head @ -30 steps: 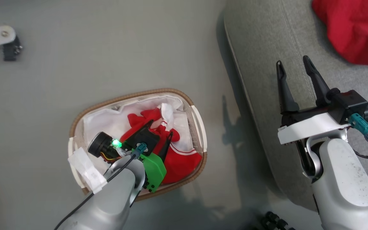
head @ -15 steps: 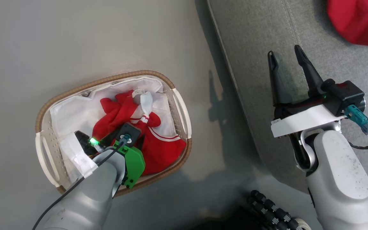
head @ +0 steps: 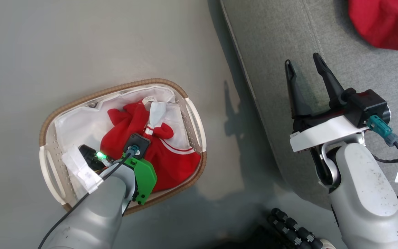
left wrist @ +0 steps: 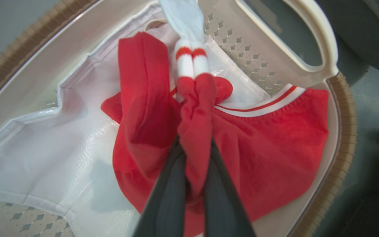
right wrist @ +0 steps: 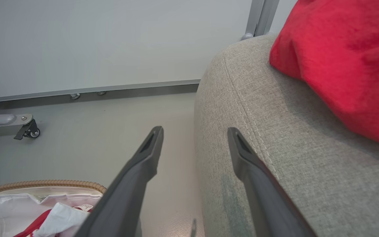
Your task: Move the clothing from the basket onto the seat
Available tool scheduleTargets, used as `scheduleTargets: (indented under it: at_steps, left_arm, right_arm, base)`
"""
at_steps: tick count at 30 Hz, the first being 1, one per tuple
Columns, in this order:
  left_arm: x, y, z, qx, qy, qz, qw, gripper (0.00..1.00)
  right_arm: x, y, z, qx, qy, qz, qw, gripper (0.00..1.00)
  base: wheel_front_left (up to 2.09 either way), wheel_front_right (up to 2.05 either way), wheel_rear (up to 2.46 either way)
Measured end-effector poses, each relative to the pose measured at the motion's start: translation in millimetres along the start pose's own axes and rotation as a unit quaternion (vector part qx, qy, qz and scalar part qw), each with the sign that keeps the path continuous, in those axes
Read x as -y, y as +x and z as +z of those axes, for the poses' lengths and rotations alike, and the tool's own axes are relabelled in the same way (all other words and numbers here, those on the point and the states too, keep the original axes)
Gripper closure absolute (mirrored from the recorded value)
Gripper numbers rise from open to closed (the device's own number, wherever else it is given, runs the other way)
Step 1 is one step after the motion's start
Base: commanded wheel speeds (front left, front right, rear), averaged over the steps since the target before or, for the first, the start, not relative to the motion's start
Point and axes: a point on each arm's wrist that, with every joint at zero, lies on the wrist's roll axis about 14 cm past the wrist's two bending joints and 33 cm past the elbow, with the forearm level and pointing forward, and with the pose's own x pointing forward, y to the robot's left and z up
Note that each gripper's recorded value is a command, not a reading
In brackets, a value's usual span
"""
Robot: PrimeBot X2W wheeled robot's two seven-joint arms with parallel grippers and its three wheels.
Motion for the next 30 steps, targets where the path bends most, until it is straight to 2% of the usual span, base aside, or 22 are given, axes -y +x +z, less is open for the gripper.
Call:
scheduleTargets:
  at_steps: [9,15,22,30]
  left_arm:
    - [-2.4,-28.3,55.4,0.093,0.000,0.023,0.995,1.00]
    - [4.6,-62.7,105.2,0.175,0.008,0.040,0.984,1.00]
    - [19.2,-121.7,164.2,0.278,0.052,0.058,0.957,1.00]
    - [37.0,-205.5,227.1,0.377,0.153,0.089,0.909,1.00]
  right_arm:
    - [-7.9,-15.1,16.1,0.012,-0.015,0.008,1.000,0.00]
    - [-18.0,-34.8,27.2,0.020,-0.020,0.019,0.999,0.00]
    - [-27.6,-61.6,48.3,0.045,-0.017,0.028,0.998,0.00]
    - [-42.2,-99.7,63.5,0.068,-0.009,0.045,0.997,0.00]
  base:
    - [0.00,0.00,0.00]
    - [0.00,0.00,0.00]
    - [0.00,0.00,0.00]
    - [0.00,0.00,0.00]
